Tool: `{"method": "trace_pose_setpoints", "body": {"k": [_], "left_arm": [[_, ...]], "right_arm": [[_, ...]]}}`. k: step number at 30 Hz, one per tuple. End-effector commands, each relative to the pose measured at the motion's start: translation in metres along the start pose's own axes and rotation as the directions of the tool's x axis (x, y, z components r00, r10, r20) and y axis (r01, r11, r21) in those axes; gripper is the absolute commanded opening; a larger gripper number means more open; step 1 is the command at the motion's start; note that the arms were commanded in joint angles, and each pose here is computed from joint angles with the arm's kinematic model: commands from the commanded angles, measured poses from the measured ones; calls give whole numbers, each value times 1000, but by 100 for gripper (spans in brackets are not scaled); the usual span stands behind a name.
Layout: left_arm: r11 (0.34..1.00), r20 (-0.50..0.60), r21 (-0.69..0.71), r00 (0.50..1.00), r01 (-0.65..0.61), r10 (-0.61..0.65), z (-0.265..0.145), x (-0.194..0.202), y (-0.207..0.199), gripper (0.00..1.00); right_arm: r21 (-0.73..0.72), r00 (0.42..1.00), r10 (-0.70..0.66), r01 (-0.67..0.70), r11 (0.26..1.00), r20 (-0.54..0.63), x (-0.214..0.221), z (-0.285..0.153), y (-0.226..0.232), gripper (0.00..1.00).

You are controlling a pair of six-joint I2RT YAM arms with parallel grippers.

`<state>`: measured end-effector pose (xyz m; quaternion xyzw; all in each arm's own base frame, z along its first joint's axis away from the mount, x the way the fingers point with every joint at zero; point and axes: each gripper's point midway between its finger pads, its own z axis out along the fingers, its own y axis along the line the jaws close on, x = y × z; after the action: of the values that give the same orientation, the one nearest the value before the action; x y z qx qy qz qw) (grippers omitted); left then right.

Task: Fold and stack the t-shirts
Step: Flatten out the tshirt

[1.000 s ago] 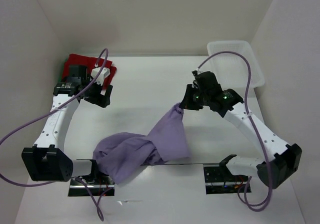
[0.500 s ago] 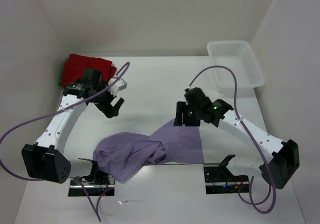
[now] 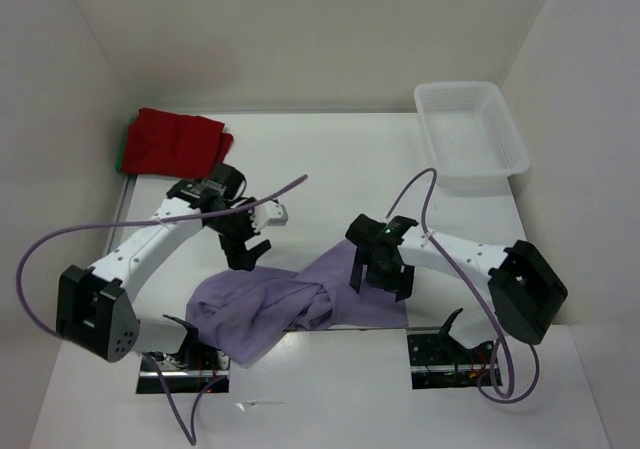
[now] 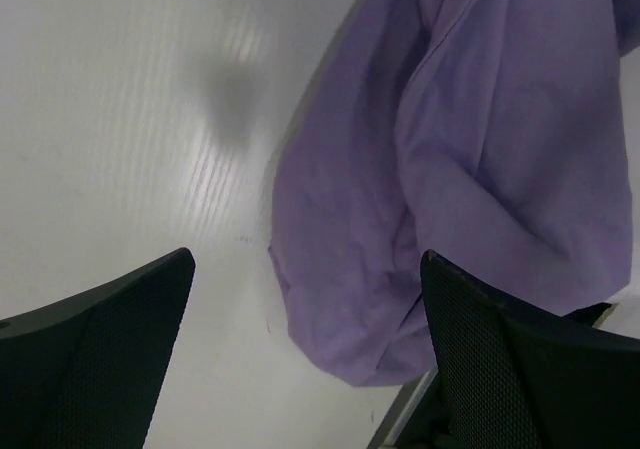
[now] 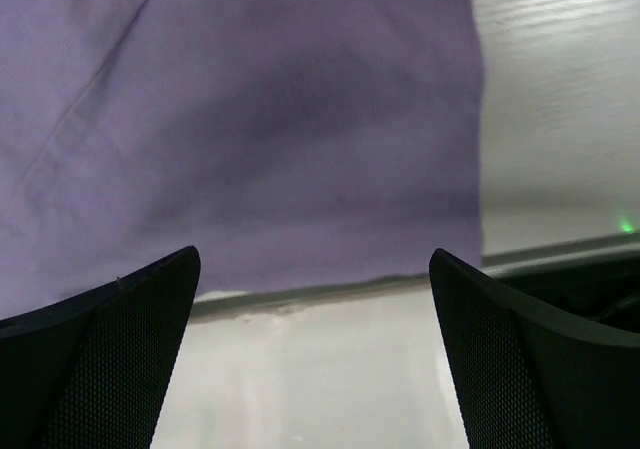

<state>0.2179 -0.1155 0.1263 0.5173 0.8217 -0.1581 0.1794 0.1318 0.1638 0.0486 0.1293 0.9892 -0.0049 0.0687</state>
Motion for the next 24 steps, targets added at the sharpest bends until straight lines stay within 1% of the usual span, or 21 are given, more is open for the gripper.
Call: {"method": "trace_pose_setpoints", "body": {"k": [1, 2, 4, 5, 6, 7, 8, 10, 11, 12, 13, 14, 15, 16, 17, 18, 19, 21, 22, 23, 24], "left_arm": [[988, 5, 106, 994, -109, 109, 35, -23, -17, 100], [984, -41, 140, 992, -113, 119, 50, -17, -22, 100], [973, -76, 191, 986, -133, 150, 67, -11, -35, 100], [959, -95, 229, 977, -164, 190, 77, -10, -48, 100], [952, -89, 238, 972, -191, 217, 85, -12, -52, 100], [948, -108, 235, 964, -213, 243, 91, -9, -54, 100], [954, -174, 217, 954, -204, 244, 102, 3, -56, 100], [969, -195, 148, 954, -199, 226, 115, 2, -40, 100], [970, -232, 149, 947, -191, 222, 123, 11, -37, 98], [973, -245, 142, 946, -180, 211, 126, 13, -36, 94], [975, -248, 140, 948, -171, 202, 129, 14, -35, 88], [977, -247, 152, 951, -153, 187, 132, 14, -34, 78], [982, -248, 140, 956, -125, 157, 134, 14, -31, 49], [982, -248, 140, 956, -124, 156, 135, 13, -30, 37], [987, -257, 115, 956, -111, 137, 137, 11, -22, 27], [992, -276, 53, 953, -114, 124, 136, 12, -5, 14], [995, -273, 3, 957, -103, 100, 134, 7, 6, 0], [992, -234, -100, 971, -83, 57, 128, -9, 38, 0], [984, -226, -159, 973, -85, 48, 122, -16, 54, 0], [972, -182, -224, 983, -75, 34, 114, -31, 69, 0], [954, -123, -294, 992, -66, 31, 99, -56, 88, 0]], "right_arm": [[-6, 998, 14, -15, 1000, -63, 13, 24, 8, 100], [-29, 997, 24, -26, 999, -78, 15, 34, 16, 100], [-25, 995, 20, -22, 999, -97, 28, 44, 17, 100], [-14, 994, 42, -44, 999, -102, 32, 47, 15, 100], [2, 994, 48, -48, 999, -97, 33, 50, 14, 100], [27, 995, 46, -44, 999, -86, 35, 54, 9, 100], [20, 995, 55, -54, 998, -83, 34, 54, 11, 100], [13, 995, 65, -64, 998, -70, 32, 57, 13, 100], [13, 995, 65, -64, 998, -70, 33, 60, 11, 99], [13, 995, 65, -64, 998, -70, 33, 60, 11, 96], [8, 997, 57, -56, 998, -54, 28, 59, 15, 91], [3, 998, 58, -58, 998, -24, 22, 57, 19, 73], [4, 999, 34, -34, 999, -5, 16, 54, 20, 61], [3, 1000, 21, -21, 1000, 16, 9, 48, 27, 48], [26, 999, 8, -9, 1000, 52, 0, 47, 27, 21], [39, 998, 9, -12, 999, 68, -8, 45, 26, 9], [50, 996, -13, 9, 999, 84, -18, 42, 30, 1], [61, 992, 4, -12, 998, 123, -41, 40, 27, 0], [58, 992, -7, 0, 998, 128, -50, 39, 30, 0], [54, 989, 3, -12, 998, 149, -61, 38, 30, 0], [56, 986, 38, -48, 997, 164, -76, 40, 23, 0]]}}
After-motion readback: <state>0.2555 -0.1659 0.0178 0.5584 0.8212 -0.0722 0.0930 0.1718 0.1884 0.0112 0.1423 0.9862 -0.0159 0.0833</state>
